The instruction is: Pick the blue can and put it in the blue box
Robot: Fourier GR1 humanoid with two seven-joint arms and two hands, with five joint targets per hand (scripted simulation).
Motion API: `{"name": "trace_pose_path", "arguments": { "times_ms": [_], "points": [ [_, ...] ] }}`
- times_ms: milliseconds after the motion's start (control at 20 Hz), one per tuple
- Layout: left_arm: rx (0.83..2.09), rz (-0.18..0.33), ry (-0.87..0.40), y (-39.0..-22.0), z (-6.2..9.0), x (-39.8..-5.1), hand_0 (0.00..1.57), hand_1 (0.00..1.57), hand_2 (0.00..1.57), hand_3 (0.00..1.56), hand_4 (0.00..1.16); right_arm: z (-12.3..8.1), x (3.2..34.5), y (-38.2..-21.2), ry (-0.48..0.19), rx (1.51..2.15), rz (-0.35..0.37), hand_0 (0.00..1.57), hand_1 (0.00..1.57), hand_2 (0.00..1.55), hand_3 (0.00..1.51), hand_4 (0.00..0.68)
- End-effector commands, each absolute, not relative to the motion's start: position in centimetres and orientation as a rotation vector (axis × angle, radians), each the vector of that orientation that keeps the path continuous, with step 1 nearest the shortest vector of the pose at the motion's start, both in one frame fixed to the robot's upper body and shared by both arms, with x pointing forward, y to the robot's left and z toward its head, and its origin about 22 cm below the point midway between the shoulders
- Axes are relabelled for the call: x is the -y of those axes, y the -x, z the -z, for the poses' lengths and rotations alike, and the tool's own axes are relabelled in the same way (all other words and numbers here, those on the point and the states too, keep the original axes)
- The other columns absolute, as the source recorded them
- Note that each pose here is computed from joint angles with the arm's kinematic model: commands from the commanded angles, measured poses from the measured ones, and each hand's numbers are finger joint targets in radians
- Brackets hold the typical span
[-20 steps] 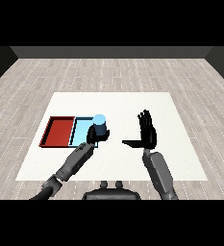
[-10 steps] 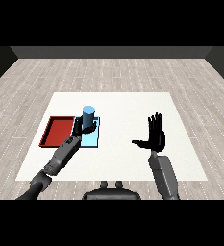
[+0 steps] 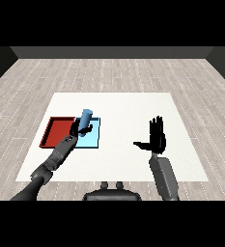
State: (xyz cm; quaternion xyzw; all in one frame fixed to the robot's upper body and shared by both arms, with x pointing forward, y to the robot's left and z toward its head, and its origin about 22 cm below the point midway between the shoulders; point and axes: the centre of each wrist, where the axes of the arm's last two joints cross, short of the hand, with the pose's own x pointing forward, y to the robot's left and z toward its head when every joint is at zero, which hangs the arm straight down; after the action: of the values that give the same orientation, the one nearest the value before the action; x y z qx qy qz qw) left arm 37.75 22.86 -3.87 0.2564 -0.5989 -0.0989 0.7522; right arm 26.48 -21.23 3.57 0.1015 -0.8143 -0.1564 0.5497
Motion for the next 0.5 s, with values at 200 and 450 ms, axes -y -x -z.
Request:
{"name": "trace_pose_path", "arguments": {
  "times_ms": [200,450],
  "points": [
    [1.0,0.262,-0.639,-36.4,7.8,-21.7,0.9,0.9,0.82,0.45,0.88,-1.7,22.6,-26.3,-0.229,1.874,0.396,0.0,0.0,0.0,0.0,0.0],
    [0.935,0.061,-0.615,-36.1,8.2,-22.7,1.4,1.4,1.29,0.4,0.63,-0.5,24.0,-26.0,-0.19,1.902,0.391,0.0,0.0,0.0,0.0,0.0]
  ]
}}
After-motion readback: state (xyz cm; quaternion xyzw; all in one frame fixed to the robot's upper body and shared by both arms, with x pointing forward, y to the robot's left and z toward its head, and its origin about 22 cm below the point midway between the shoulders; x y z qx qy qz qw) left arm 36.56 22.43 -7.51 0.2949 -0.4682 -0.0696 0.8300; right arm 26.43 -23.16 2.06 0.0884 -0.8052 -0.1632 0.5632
